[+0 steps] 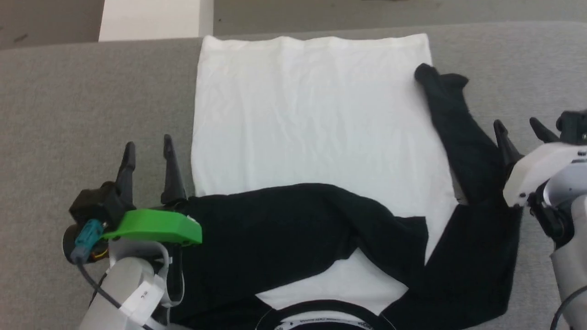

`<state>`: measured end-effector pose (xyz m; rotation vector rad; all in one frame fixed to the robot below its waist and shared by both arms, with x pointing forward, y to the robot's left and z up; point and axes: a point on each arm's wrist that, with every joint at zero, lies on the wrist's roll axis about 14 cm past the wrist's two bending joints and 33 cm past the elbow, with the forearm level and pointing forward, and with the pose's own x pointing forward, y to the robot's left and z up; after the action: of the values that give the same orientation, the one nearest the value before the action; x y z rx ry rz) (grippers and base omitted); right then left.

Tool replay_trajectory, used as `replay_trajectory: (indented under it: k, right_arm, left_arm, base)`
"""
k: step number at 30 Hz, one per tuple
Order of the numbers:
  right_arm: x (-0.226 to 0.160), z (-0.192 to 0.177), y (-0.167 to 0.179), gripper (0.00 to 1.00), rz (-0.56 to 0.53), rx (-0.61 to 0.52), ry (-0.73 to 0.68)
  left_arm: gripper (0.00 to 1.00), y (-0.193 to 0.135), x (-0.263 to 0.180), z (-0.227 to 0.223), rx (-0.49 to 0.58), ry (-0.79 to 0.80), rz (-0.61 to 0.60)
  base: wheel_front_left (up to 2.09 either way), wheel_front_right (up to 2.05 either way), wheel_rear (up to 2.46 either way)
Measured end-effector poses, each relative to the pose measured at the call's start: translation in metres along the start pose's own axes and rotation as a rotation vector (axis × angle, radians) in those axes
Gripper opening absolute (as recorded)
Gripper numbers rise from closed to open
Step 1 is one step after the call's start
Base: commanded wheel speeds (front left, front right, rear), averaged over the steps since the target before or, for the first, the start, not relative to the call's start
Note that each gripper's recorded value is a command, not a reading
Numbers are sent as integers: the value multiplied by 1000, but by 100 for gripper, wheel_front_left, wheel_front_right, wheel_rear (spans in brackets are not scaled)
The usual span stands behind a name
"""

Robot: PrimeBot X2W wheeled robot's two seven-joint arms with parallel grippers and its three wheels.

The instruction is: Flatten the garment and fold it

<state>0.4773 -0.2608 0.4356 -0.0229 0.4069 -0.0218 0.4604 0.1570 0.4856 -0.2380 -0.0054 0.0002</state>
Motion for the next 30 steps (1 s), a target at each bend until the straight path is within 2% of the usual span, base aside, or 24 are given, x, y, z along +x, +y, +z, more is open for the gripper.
replay_trajectory:
  k: [10, 19, 20, 21, 22, 23, 30]
  right_arm:
    - [60, -1, 33, 100, 110, -54, 74]
    - [95, -35, 33, 100, 94, -41, 243]
    - [98, -37, 34, 49, 96, -32, 269]
    - [100, -37, 36, 39, 98, -25, 291]
    - [102, -37, 37, 5, 102, -23, 305]
    - [102, -36, 39, 0, 105, -14, 315]
    - [85, -31, 26, 0, 83, 15, 280]
  left_arm:
    - [100, 36, -1, -16, 3, 6, 106]
    - [100, 51, -2, -41, 8, 59, 134]
    - [100, 52, -3, -43, 10, 65, 136]
    - [100, 52, -4, -45, 12, 69, 137]
    - [100, 53, -4, -45, 15, 71, 136]
    - [100, 53, -5, -46, 16, 73, 136]
    - [100, 54, -11, -39, 7, 62, 139]
  base:
    - [0, 0, 0]
    - [0, 0, 0]
    - [0, 0, 0]
    - [0, 0, 0]
    - [0, 0, 0]
    - [0, 0, 0]
    - [0, 0, 0]
